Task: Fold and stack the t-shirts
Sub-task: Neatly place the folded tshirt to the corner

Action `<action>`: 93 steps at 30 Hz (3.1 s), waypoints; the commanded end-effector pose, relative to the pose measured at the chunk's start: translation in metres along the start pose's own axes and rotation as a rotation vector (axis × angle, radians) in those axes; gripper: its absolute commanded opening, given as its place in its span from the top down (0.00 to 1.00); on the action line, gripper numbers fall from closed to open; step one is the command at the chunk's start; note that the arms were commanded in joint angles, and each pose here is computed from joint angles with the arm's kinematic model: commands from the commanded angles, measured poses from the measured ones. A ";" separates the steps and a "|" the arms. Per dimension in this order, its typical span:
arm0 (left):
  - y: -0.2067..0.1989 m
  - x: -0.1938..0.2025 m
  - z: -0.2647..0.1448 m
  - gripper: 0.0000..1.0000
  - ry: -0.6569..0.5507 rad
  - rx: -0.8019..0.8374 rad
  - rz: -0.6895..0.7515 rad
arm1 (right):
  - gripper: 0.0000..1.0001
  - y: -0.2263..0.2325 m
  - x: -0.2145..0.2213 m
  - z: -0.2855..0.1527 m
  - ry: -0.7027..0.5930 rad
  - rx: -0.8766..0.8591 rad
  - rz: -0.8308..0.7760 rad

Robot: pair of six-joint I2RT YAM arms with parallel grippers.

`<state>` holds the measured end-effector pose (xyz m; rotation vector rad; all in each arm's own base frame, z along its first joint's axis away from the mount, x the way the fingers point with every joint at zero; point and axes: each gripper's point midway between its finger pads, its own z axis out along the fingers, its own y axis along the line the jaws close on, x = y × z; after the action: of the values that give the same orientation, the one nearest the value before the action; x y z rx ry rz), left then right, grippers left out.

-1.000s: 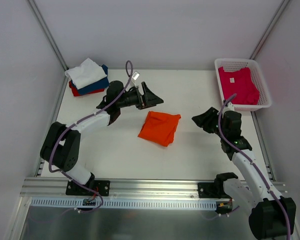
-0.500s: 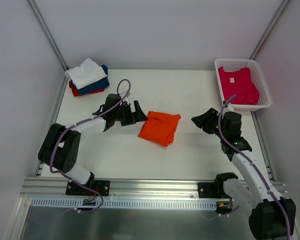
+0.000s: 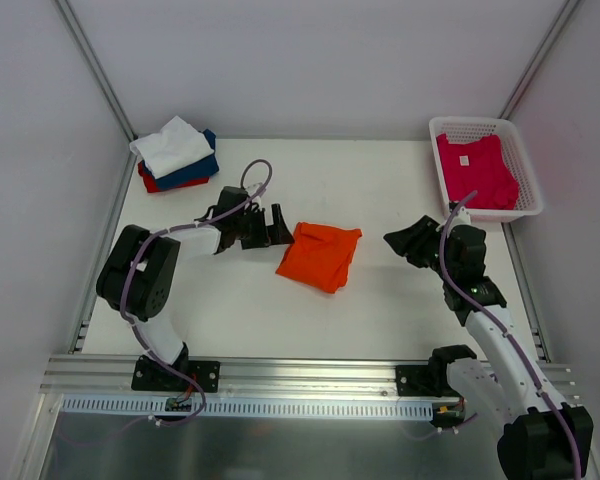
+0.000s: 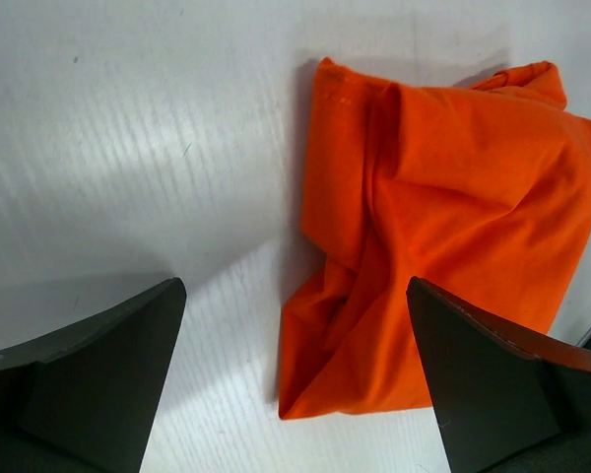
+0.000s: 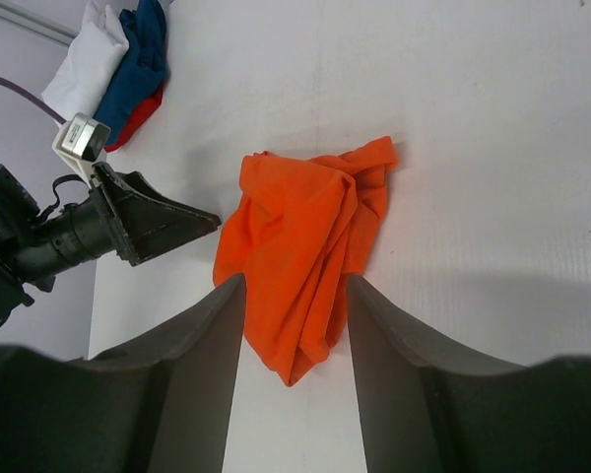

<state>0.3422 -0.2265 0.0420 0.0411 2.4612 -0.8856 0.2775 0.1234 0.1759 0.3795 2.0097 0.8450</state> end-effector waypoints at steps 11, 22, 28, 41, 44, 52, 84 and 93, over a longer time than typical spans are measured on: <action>-0.011 0.029 0.019 0.01 0.106 0.171 -0.021 | 0.52 0.007 -0.007 -0.001 -0.017 -0.019 0.001; -0.029 0.058 0.029 0.01 0.198 0.271 -0.030 | 0.52 0.008 -0.009 0.000 -0.024 -0.023 0.002; -0.039 0.071 0.036 0.14 0.236 0.307 -0.027 | 0.52 0.007 -0.008 0.000 -0.022 -0.021 0.004; -0.049 0.065 0.036 1.00 0.229 0.325 -0.016 | 0.52 0.007 -0.008 -0.001 -0.025 -0.020 0.005; -0.055 0.052 0.033 1.00 0.208 0.313 0.005 | 0.52 0.006 -0.005 0.000 -0.021 -0.018 0.005; -0.093 -0.027 0.025 1.00 0.093 0.281 0.142 | 0.52 0.002 -0.002 0.001 -0.019 -0.012 0.005; -0.044 -0.305 -0.078 1.00 -0.383 0.005 0.288 | 0.52 -0.003 0.012 0.005 0.008 -0.037 0.004; -0.005 -0.342 -0.113 1.00 -0.454 -0.017 0.368 | 0.52 -0.006 0.017 0.009 0.024 -0.045 0.010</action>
<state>0.5768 -0.1168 0.2563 0.1316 2.0551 -0.6430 0.2721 0.1255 0.1461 0.3906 2.0551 0.8549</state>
